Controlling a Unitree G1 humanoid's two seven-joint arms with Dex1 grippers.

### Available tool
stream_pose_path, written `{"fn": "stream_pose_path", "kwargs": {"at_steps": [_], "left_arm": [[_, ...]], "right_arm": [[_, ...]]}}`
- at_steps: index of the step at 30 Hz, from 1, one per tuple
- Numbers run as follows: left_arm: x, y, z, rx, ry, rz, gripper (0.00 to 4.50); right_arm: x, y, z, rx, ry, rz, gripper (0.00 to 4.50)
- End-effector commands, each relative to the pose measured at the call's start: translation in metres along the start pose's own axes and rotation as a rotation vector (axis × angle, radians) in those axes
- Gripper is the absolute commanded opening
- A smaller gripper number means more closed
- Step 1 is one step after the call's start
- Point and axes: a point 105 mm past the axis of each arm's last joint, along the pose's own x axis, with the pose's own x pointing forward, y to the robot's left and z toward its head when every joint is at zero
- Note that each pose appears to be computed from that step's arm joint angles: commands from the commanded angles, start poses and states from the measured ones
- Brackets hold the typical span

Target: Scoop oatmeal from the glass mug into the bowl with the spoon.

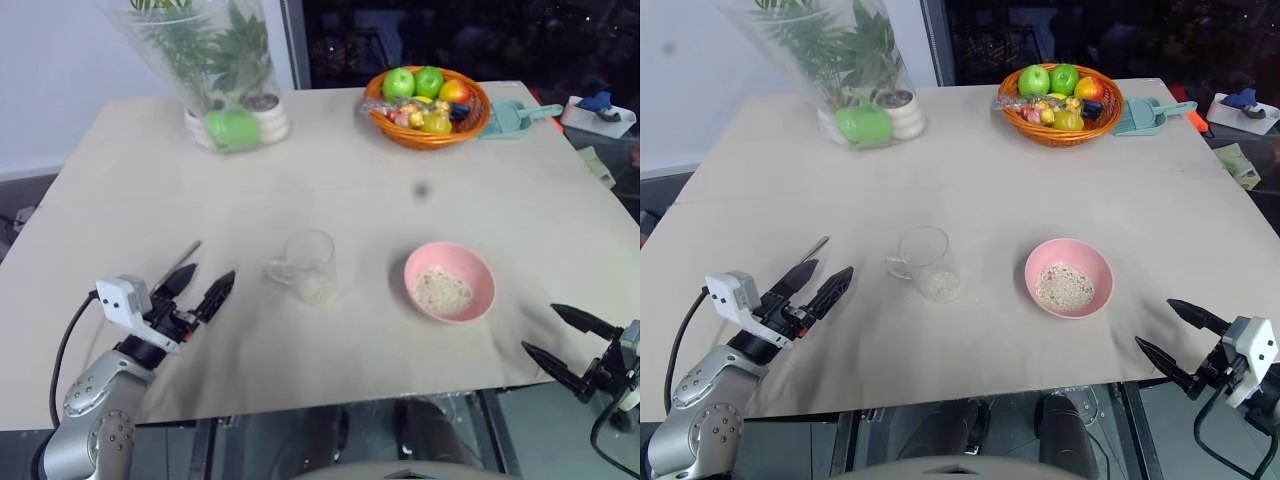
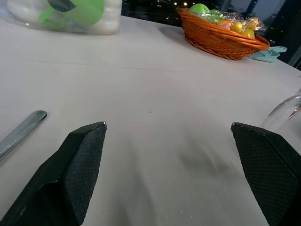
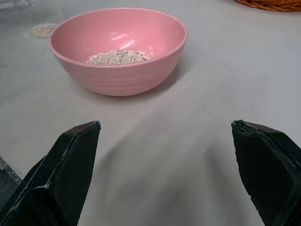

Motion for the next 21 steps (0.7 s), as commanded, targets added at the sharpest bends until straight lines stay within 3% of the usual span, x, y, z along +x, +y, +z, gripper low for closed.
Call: {"fn": "stream_pose_path", "kwargs": {"at_steps": [1,5,16,21], "left_arm": [[-0.004,0.002,0.009,0.065,-0.024,0.015,4.45],[-0.011,0.001,0.010,0.143,-0.036,0.031,4.45],[-0.037,-0.011,-0.002,0.160,0.004,0.020,4.45],[-0.037,-0.010,0.005,0.142,-0.008,0.056,4.45]], "right_arm": [[0.003,-0.001,0.017,-0.051,-0.061,0.004,4.50],[0.014,0.003,0.035,-0.062,-0.137,0.048,4.50],[0.023,0.019,0.064,-0.080,-0.194,0.098,4.50],[0.028,0.026,0.082,-0.085,-0.218,0.135,4.50]]}}
